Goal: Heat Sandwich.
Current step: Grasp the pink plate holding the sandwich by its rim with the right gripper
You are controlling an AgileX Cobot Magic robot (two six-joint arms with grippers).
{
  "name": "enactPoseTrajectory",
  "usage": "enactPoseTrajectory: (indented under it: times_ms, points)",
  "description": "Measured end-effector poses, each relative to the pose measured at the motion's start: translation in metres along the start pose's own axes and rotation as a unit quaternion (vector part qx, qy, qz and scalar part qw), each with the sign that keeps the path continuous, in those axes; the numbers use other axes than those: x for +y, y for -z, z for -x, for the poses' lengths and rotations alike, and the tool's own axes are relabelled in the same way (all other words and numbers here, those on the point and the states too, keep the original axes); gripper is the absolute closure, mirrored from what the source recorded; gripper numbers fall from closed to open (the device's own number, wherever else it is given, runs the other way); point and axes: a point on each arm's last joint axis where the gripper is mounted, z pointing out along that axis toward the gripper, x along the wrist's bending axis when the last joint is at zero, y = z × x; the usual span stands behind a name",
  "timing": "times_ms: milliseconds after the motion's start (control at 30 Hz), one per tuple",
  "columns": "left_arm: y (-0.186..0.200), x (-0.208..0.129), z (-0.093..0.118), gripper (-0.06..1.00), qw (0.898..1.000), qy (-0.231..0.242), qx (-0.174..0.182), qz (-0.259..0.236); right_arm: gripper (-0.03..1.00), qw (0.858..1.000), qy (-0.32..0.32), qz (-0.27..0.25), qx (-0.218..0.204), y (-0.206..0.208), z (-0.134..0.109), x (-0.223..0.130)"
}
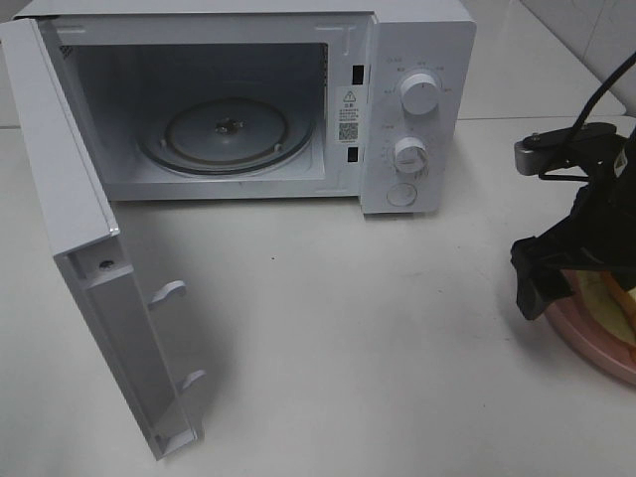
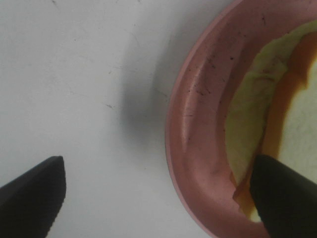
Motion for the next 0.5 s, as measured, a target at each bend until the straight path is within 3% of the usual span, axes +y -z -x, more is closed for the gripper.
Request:
enactPoseTrajectory:
  times_ms: [500]
  points:
    - [0.0, 0.0, 0.0, -0.05, 1.0, 0.0, 0.0, 0.0, 0.02, 1.0, 0.007, -0.026, 0.006, -0.042, -0.002, 0.011]
